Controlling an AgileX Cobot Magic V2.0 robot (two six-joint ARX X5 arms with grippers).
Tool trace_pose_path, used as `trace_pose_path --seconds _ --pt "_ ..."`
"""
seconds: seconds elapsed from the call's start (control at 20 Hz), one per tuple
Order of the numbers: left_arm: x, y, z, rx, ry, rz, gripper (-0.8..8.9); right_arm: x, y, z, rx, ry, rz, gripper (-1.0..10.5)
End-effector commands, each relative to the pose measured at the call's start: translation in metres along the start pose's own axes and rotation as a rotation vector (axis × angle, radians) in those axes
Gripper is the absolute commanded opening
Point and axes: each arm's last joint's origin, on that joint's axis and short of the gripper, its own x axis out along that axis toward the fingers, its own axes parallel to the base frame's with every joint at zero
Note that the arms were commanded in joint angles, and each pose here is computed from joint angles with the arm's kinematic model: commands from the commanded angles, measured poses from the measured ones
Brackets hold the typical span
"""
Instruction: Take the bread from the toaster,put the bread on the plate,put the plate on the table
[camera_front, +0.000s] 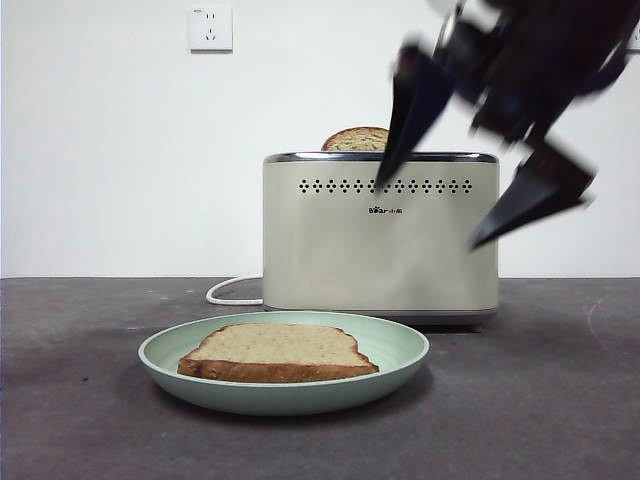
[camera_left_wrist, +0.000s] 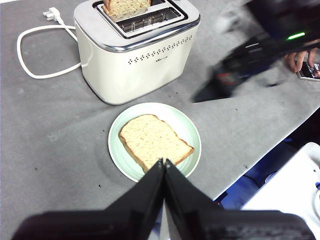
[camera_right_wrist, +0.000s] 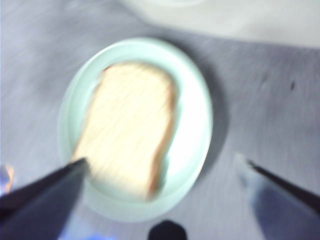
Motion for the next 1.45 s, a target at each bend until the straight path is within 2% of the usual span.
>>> trace_pose_path --seconds 0.05,0.2,0.25,0.35,0.45,0.55,0.7,1.45 --pt "-0.001 0.000 0.000 0.016 -0.009 0.000 -0.08 -0.042 0.021 -0.020 -0.127 -0.001 0.024 5.6" --pt "-0.001 0.000 0.000 0.016 -0.009 0.000 -0.08 -0.095 0.043 -0.056 -0.216 -0.033 0.071 5.5" --pt "-0.001 0.000 0.000 0.016 -0.009 0.000 -0.08 -0.110 0.048 -0.067 -0.239 -0.056 0.088 5.0" --pt "-0.001 0.000 0.000 0.016 -0.009 0.001 -0.08 -0.137 0.052 -0.088 -0.281 -0.115 0.120 3.0" --pt "-0.001 0.000 0.000 0.016 -0.009 0.000 -0.08 -0.157 0.054 -0.104 -0.314 -0.188 0.145 -0.3" --pt "-0.001 0.000 0.000 0.016 -0.009 0.000 -0.08 -0.169 0.053 -0.113 -0.330 -0.236 0.159 -0.1" --pt "-0.001 0.000 0.000 0.015 -0.007 0.001 -0.08 -0.171 0.052 -0.119 -0.322 -0.214 0.150 -0.1" --pt "-0.001 0.000 0.000 0.014 -0.001 0.001 -0.03 -0.172 0.051 -0.121 -0.314 -0.210 0.146 0.0"
